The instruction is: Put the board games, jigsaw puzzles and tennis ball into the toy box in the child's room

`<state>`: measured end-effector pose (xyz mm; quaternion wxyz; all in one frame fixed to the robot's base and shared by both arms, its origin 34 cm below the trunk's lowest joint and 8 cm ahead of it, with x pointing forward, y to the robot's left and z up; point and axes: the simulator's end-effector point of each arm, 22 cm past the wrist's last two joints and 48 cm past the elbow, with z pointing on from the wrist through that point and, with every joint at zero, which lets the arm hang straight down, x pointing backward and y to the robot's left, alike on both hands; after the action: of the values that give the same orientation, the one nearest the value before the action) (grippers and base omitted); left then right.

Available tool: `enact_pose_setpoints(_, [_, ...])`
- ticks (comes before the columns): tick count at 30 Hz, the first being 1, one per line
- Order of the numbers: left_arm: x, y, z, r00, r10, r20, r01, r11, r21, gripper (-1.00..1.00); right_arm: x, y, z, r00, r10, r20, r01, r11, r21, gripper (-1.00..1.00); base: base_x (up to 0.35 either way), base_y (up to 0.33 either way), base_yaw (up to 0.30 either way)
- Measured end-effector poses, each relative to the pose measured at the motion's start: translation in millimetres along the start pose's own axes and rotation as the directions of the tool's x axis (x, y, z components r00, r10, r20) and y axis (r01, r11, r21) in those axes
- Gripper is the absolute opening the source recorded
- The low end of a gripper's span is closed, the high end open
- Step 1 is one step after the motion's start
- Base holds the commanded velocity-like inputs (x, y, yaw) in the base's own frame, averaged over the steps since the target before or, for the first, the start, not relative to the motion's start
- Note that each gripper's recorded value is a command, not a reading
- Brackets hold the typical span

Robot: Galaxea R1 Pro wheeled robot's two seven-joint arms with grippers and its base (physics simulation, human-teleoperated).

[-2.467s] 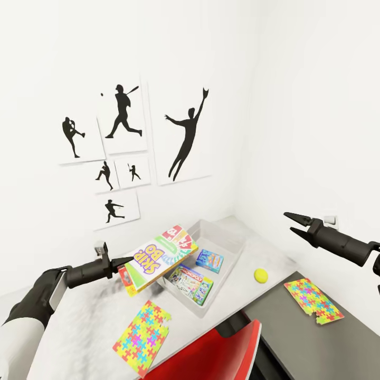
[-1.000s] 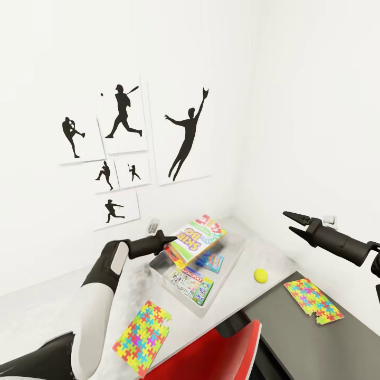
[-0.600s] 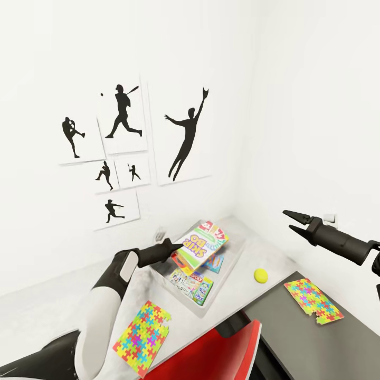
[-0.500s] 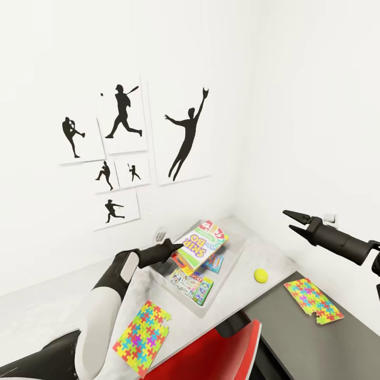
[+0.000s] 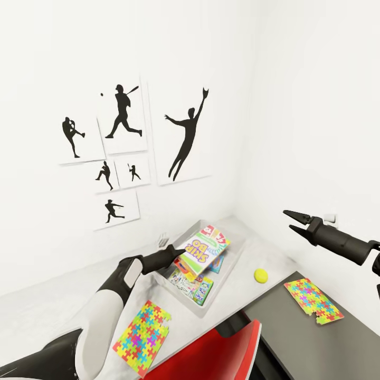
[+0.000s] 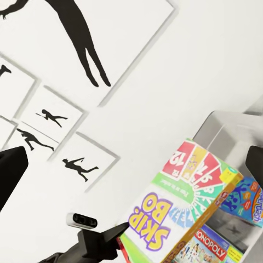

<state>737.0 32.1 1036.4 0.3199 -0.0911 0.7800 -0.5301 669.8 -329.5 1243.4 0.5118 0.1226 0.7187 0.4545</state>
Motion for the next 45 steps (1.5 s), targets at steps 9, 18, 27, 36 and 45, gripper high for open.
enact_pose_setpoints(9, [9.3, 1.7, 2.7, 1.0, -0.002, -0.022, 0.002, 1.0, -0.001, -1.0, 0.6, 0.2, 0.3, 1.0, 0.0, -0.002, 0.0, 1.0, -0.001, 1.0, 0.0, 0.0, 0.0])
enact_pose_setpoints(18, [18.4, 2.1, 8.4, 0.998, 0.06, -0.036, -0.06, 0.998, -0.006, -1.0, 1.5, 1.1, 1.1, 1.0, 0.001, -0.004, -0.001, 1.0, -0.003, 1.0, 0.0, 0.0, 0.0])
enact_pose_setpoints(27, [19.1, 3.1, 13.0, 0.996, 0.087, -0.005, -0.087, 0.996, -0.006, -1.0, 2.0, 1.4, 0.5, 1.0, 0.0, -0.007, 0.0, 1.0, -0.004, 1.0, 0.0, 0.0, 0.0])
enact_pose_setpoints(36, [29.8, 14.9, 16.1, 0.996, 0.093, 0.011, -0.093, 0.995, -0.021, -1.0, 4.1, 2.0, 1.8, 1.0, 0.001, -0.011, -0.001, 1.0, -0.006, 1.0, 0.0, 0.0, 0.0])
enact_pose_setpoints(45, [26.6, 15.7, 16.1, 0.994, 0.107, 0.027, -0.107, 0.994, -0.025, -1.0, 0.3, 14.6, -0.2, 1.0, -0.03, -0.002, 0.03, 0.999, -0.022, 1.0, 0.0, 0.0, 0.0])
